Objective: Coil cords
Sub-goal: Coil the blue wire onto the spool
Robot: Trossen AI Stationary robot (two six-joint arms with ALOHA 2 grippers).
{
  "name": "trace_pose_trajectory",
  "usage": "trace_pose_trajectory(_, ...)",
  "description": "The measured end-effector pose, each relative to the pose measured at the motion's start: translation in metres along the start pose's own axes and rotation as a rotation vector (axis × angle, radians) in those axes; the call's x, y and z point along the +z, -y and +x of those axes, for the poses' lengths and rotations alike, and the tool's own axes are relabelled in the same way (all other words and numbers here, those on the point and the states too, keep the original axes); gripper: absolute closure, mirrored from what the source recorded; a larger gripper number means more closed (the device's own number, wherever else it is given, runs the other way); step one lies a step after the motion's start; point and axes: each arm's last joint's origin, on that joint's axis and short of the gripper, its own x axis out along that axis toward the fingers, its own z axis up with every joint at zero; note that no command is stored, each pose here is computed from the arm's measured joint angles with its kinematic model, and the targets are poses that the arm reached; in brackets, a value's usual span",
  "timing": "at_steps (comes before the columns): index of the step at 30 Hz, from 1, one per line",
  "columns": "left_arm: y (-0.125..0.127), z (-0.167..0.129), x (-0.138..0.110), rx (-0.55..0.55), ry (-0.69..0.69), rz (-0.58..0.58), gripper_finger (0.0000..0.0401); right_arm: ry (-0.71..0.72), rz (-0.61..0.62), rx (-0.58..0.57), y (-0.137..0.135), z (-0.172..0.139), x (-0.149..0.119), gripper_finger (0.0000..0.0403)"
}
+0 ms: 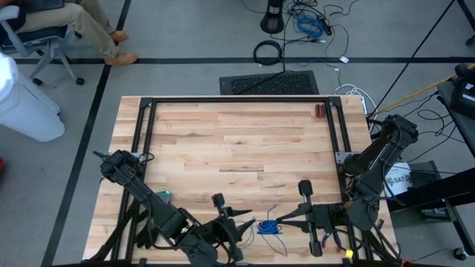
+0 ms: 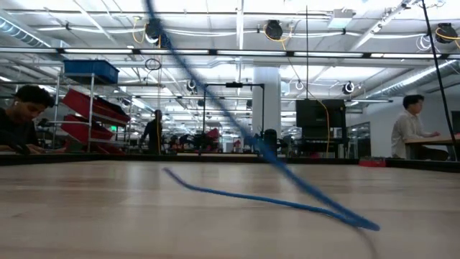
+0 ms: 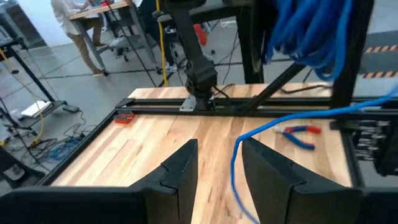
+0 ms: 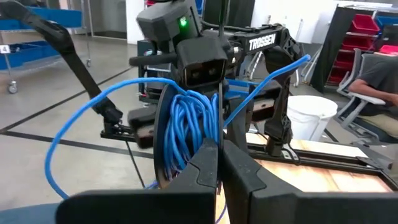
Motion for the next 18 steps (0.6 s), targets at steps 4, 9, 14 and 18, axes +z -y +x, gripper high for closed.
trace_pose_trajectory(4,-0.004,0.015,-0.004,0.031,-0.016,-0.021,0.0269,0.0,-0.001,0.022,0.0,0.0,0.0,0.0403)
trace_pose_trajectory(9,-0.01,0.028,-0.007,0.059,-0.033,-0.025,0.0269,0.011,-0.005,0.033,-0.002,-0.001,0.001,0.0403)
trace_pose_trajectory(14,-0.011,0.034,-0.013,0.055,-0.066,-0.018,0.0269,0.042,-0.009,0.068,-0.006,-0.003,0.005,0.0403)
trace_pose_trajectory(18,-0.012,0.036,-0.018,0.061,-0.095,-0.012,0.0269,0.057,-0.018,0.104,-0.009,-0.006,0.006,0.0403)
